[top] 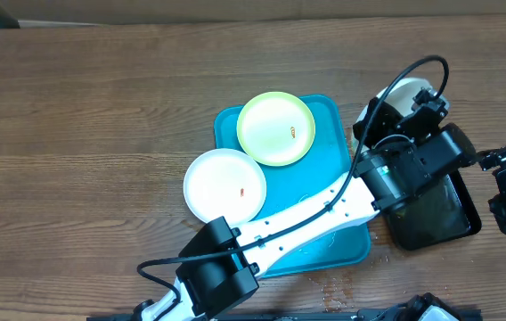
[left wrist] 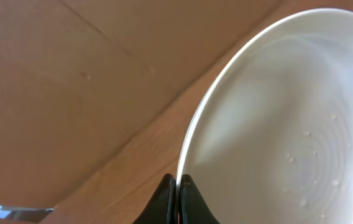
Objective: Clean dirty plates on tray and stack at the side
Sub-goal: 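Carry the white plate left and set it on the table beside the tray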
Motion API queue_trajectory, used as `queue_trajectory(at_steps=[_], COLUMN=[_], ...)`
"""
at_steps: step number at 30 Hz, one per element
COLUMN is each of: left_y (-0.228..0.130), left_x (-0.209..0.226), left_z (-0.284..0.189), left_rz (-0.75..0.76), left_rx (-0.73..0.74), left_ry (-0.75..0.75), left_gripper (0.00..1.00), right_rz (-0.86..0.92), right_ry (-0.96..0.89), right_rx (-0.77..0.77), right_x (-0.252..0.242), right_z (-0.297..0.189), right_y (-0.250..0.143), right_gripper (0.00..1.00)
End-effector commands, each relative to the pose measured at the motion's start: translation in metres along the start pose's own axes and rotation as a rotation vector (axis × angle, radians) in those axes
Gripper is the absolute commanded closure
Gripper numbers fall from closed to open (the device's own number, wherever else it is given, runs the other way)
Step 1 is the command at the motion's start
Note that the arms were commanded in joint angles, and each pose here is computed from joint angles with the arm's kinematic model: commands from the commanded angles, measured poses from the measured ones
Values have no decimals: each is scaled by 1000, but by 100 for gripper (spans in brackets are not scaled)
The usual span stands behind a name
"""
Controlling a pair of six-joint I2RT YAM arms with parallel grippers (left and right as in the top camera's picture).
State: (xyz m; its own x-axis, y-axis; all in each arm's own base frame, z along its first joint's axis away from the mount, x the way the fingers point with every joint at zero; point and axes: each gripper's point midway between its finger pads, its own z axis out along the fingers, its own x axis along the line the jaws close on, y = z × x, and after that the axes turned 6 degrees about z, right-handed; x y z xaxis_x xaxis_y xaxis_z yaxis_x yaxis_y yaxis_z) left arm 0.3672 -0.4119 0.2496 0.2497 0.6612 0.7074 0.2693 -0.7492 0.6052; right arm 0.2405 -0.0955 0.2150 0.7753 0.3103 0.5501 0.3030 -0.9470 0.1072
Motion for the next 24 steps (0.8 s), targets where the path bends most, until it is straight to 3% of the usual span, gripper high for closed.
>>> queue_trajectory(at_steps=[1, 7, 12, 15, 19, 20, 24], left_y=[-4, -40, -66, -92, -157, -194, -266], left_x=[23, 50, 106, 141, 197, 223, 271], left_z=[-5, -4, -7, -8, -5, -5, -11], left_rz=[-158, -503, -761, -862, -986, -1025, -1101], left_rx=[28, 214, 341, 417, 577, 660, 802], left_ry=[-20, -290, -549, -628, -578, -514, -395], left_gripper=[96, 96, 96, 96, 96, 96, 96], right_rz=[-52, -169, -413, -560, -736, -809, -911], right_ry=[24, 58, 160, 200, 233, 249, 262], right_rx=[-13, 16, 100, 167, 262, 305, 370], right_x=[7, 20, 50, 61, 70, 73, 75], right_z=[-6, -3, 2, 5, 7, 7, 6], right_y=[0, -11, -42, -69, -109, -129, -160], right_gripper=[5, 6, 10, 11, 11, 11, 11])
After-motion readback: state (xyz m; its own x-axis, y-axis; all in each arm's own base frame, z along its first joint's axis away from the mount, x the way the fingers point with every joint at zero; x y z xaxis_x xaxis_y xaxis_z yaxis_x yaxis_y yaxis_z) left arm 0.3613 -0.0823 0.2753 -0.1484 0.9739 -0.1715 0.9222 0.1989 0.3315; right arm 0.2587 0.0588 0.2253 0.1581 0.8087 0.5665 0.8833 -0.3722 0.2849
